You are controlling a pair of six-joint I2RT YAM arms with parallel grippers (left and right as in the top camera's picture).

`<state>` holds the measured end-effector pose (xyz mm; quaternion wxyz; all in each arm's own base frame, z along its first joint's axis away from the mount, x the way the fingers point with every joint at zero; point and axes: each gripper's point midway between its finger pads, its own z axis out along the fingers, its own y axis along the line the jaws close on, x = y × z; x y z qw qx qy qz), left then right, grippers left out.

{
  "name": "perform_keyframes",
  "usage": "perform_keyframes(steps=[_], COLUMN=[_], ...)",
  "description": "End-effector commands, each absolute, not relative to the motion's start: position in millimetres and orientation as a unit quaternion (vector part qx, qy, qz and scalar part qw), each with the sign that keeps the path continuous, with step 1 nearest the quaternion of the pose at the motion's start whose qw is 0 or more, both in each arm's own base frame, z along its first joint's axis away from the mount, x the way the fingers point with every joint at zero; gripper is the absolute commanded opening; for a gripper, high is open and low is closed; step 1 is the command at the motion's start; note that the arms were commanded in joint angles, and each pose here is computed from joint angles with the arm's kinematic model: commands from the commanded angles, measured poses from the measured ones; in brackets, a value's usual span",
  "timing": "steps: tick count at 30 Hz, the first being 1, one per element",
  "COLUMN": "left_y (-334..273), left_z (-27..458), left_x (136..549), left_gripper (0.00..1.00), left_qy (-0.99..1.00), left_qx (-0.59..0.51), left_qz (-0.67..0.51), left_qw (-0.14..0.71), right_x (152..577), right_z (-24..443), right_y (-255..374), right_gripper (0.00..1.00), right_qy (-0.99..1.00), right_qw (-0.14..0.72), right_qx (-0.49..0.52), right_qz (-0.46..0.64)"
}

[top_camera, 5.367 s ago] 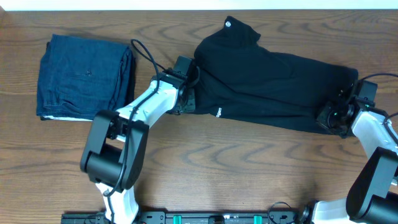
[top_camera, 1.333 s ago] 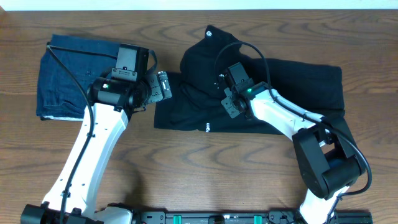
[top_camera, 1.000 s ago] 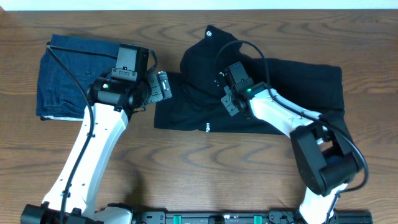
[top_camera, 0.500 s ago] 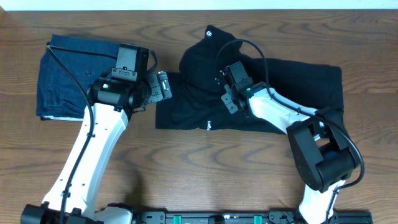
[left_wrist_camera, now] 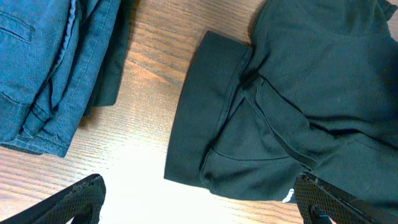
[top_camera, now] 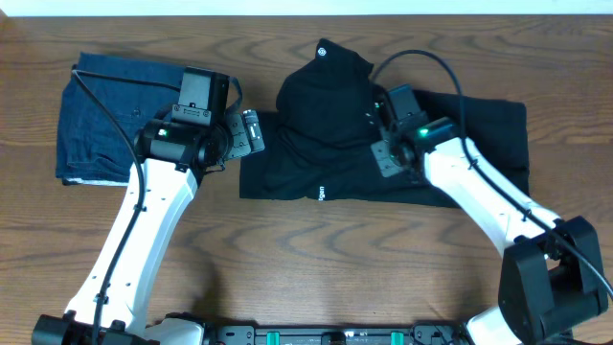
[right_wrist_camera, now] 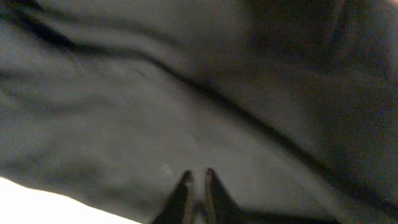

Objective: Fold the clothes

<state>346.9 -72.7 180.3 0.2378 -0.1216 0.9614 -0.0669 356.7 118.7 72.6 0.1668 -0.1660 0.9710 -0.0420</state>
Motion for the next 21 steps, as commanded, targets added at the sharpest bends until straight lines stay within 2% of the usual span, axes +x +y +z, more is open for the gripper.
perform_keyframes(steps=[1, 8, 14, 21], left_y=[-70, -70, -70, -70], left_z=[182, 182, 182, 182], left_x=[347, 347, 347, 347], left_gripper=[0.98, 0.98, 0.98, 0.98], left_qy=[0.96, 0.96, 0.96, 0.96], left_qx=[-0.125, -0.126, -0.126, -0.126], left_qz=[-0.062, -0.062, -0.062, -0.062], left_qw=[0.241, 0.241, 0.241, 0.241], right_x=[348, 343, 340, 348], right_z=[55, 27, 9, 6], right_y=[93, 57, 53, 30], right_gripper=[0.01, 0.01, 0.01, 0.02], right_qy=[0.984, 0.993, 0.998, 0.996], right_qw=[0.126, 0.078, 0.048, 0.059], right_qx=[-0.114, -0.057, -0.037, -0.017], right_qz=[-0.052, -0.061, -0.027, -0.062])
